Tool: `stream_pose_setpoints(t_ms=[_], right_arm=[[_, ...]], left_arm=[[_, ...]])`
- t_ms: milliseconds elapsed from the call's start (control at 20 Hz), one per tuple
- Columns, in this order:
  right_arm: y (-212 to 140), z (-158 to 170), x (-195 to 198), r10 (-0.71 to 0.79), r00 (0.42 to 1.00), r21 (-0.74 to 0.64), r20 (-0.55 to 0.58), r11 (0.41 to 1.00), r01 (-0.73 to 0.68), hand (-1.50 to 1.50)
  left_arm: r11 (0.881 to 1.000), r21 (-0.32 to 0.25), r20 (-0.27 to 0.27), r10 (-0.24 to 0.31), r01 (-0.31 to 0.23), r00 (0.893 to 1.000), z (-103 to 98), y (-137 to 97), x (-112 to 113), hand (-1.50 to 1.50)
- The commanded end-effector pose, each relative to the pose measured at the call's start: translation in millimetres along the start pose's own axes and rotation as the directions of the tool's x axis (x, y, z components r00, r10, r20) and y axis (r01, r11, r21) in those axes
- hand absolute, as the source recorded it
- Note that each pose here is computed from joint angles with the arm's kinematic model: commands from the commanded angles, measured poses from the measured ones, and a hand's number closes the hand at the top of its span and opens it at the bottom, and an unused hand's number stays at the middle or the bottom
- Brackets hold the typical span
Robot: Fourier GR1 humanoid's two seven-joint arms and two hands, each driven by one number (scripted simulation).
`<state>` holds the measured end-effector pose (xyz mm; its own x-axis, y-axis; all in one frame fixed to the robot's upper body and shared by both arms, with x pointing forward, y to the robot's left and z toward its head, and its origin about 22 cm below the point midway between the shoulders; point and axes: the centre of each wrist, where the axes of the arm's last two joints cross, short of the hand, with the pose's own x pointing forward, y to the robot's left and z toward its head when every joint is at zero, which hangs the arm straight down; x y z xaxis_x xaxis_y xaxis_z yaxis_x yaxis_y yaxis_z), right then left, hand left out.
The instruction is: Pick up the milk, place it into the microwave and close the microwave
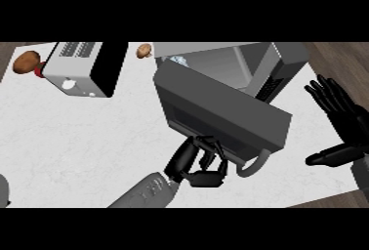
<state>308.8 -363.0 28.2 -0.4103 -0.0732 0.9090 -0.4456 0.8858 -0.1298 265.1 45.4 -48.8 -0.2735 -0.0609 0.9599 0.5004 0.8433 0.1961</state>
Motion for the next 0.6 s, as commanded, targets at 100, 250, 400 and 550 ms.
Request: stream_pose_setpoints(t_ms=[100,250,400,550], right_arm=[[-6.9,-20.1,25.3,-0.049,0.996,0.135,0.076,0.990,0.038,-1.50],[-15.0,-26.8,42.3,-0.021,0.996,0.153,0.083,0.988,0.009,-1.50],[-9.2,-37.2,46.9,-0.021,0.993,0.142,0.114,0.990,0.004,-1.50],[-16.6,-43.3,58.3,-0.017,0.991,0.139,0.134,0.990,-0.002,-1.50]], left_arm=[[0.991,0.126,0.063,0.028,-0.036,0.998,-22.7,-6.3,21.4,1.50],[0.972,0.232,0.046,0.029,-0.039,0.999,-30.3,1.1,22.2,1.50],[0.965,0.261,0.030,0.025,-0.032,0.999,-42.8,3.7,28.4,1.50],[0.952,0.304,0.020,0.025,-0.030,0.999,-59.6,9.7,39.3,-1.50]])
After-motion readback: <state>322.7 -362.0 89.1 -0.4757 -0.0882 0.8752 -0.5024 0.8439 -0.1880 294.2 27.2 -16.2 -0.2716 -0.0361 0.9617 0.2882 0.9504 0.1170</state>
